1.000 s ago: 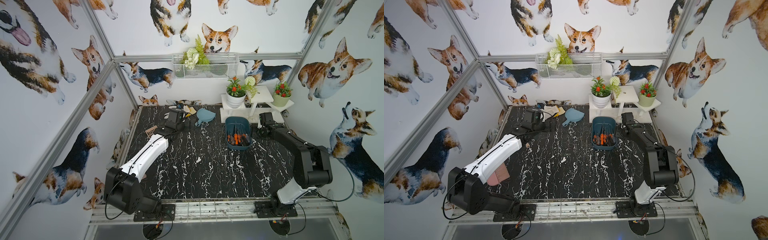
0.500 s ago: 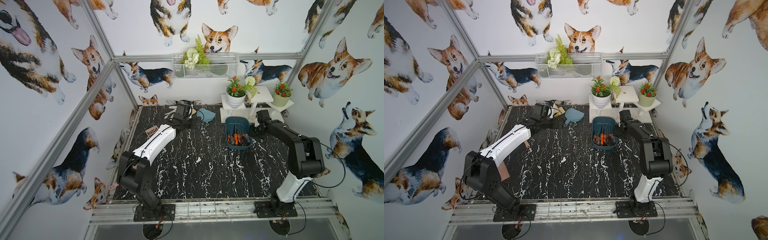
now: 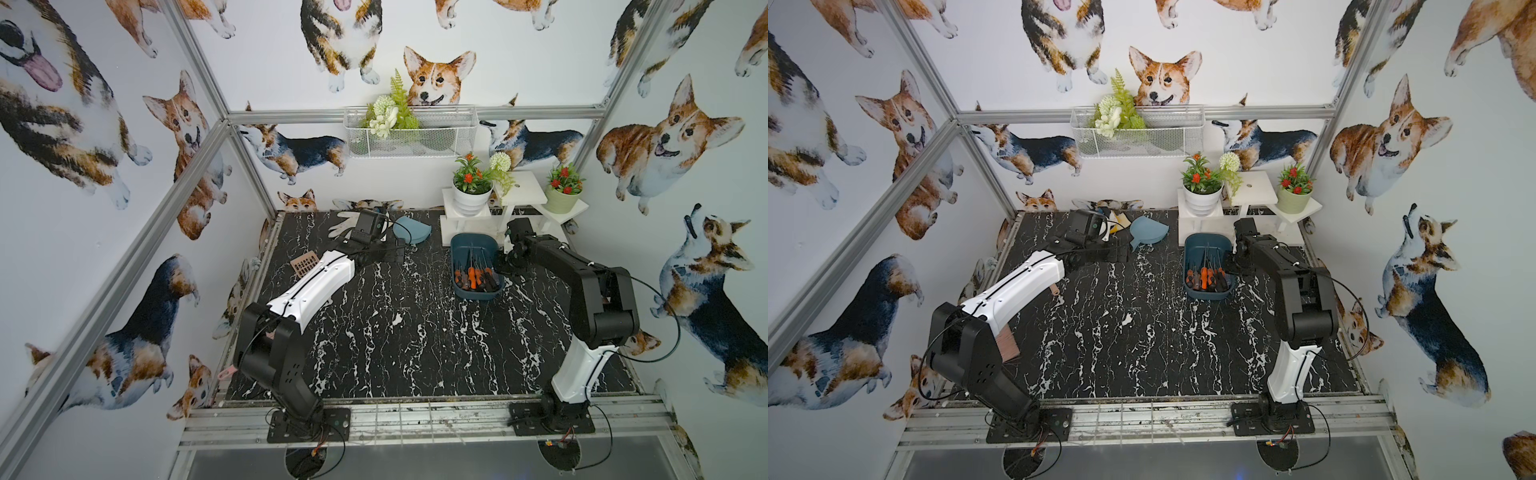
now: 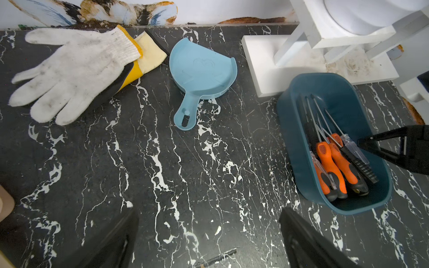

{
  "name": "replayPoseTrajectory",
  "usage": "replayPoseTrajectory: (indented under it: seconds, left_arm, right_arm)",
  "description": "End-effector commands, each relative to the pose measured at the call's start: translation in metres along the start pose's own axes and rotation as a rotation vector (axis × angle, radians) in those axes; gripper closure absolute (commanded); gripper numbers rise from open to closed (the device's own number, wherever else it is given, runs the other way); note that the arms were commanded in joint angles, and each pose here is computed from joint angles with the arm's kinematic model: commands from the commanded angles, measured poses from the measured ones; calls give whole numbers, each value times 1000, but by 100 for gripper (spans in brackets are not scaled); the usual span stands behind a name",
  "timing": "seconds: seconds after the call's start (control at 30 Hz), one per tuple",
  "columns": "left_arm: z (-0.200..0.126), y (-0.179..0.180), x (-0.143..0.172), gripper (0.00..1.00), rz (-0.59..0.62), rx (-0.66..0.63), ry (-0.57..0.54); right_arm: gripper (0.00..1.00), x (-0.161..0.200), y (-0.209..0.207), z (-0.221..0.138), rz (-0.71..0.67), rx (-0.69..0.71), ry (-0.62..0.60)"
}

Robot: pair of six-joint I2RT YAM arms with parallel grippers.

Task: Take out the screwdriver from the storage box
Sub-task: Move the storage box to the center of the board.

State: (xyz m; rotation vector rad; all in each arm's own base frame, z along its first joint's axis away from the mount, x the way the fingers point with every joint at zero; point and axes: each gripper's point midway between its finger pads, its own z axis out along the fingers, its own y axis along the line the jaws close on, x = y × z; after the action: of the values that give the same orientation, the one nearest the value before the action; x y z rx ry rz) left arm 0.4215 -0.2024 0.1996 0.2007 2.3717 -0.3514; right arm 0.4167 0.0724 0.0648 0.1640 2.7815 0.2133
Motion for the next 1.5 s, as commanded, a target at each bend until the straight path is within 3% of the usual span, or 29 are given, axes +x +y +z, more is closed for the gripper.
replayPoseTrajectory:
  seconds: [0.0,0.17,0.63,0.8,1.2,1.47]
  left_arm:
    - [-7,-1,-5,0,5,-4,5]
    - [-18,-6,-21,0,-24,3,-13]
    - [1,-5,2,0,-136,7,41]
    - [4,6,15,0,-150,-62,57]
    - [-16,17,39,0,-209,-99,40]
    - [-20,23,72,0,-278,-128,96]
  right_arm:
    - [84,11,2,-1,-41,7,49]
    - [100,17,7,-2,-70,7,64]
    - [100,48,63,-6,-179,-104,102]
    - [100,59,86,-10,-201,-145,112]
    - [100,86,154,-18,-339,-205,117]
    - [100,101,184,-8,-331,-232,144]
